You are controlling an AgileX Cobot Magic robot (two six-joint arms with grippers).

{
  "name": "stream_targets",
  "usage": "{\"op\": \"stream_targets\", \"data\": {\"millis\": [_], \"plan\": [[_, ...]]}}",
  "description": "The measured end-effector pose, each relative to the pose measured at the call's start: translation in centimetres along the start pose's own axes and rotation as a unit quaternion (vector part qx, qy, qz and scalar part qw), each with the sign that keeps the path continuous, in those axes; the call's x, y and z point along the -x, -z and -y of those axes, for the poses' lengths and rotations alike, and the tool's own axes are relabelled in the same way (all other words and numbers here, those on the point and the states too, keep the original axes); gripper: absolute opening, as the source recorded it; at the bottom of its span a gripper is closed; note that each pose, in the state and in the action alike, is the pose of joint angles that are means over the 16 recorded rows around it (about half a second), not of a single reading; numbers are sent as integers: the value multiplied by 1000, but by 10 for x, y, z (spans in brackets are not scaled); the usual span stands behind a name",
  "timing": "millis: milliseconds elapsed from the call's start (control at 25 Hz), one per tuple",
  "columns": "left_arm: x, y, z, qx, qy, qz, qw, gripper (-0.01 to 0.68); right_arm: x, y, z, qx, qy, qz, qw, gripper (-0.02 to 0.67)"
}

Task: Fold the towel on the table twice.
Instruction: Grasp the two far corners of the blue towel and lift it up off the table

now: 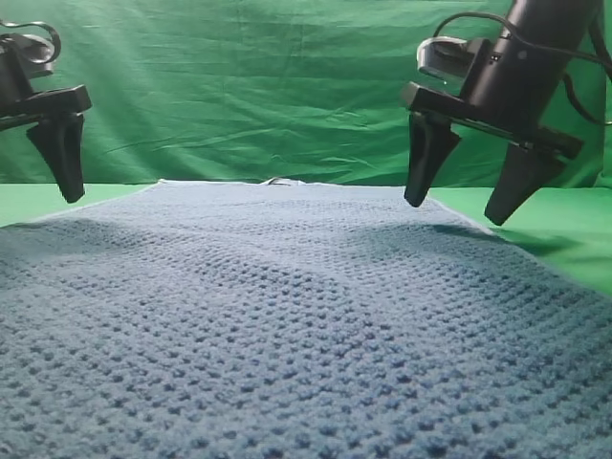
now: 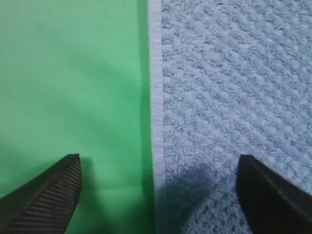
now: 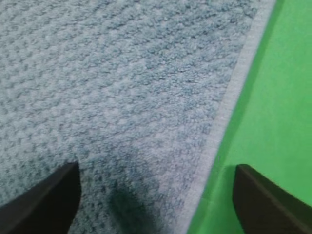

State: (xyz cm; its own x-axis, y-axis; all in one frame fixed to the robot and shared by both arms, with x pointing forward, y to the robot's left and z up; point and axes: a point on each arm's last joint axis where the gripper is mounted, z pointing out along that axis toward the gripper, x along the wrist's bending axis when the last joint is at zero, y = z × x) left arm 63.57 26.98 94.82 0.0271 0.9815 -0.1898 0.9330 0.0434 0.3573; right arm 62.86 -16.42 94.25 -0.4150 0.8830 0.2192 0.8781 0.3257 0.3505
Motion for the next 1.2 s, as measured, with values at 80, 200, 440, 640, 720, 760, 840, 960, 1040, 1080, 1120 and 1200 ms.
{"op": "stream_targets", "data": {"millis": [80,200,440,640,720,760,840,960,1040,1080,1120,1200], "plan": [[0,-3,0,0,1,2,1000,641,2,-3,0,0,3,5,1000,598],[0,-6,-1,0,2,4,1000,641,3,-5,-1,2,6,11,1000,598],[0,-8,-2,3,2,10,1000,614,5,-8,-1,1,8,15,1000,581],[1,-9,-2,5,1,17,1000,580,4,-8,-1,-3,8,14,1000,565],[1,-9,-2,5,1,19,1000,566,2,-9,-1,-5,10,13,1000,558],[1,-10,-2,5,1,20,1000,560,1,-9,-1,-6,12,12,1000,555],[1,-10,-2,5,1,22,1000,546,-2,-10,-1,-9,15,11,1000,545],[2,-11,-2,2,-1,27,1000,531,-5,-12,-1,-13,21,9,1000,513],[2,-12,-2,-1,-3,30,1000,502,-8,-14,0,-17,24,8,1000,470],[2,-13,-2,-3,-4,32,999,481,-9,-15,0,-18,26,7,999,441],[3,-14,-1,-6,-5,34,999,455,-10,-16,0,-20,27,7,999,411],[3,-15,-1,-11,-8,38,999,395,-13,-17,0,-23,27,6,999,345]]}}
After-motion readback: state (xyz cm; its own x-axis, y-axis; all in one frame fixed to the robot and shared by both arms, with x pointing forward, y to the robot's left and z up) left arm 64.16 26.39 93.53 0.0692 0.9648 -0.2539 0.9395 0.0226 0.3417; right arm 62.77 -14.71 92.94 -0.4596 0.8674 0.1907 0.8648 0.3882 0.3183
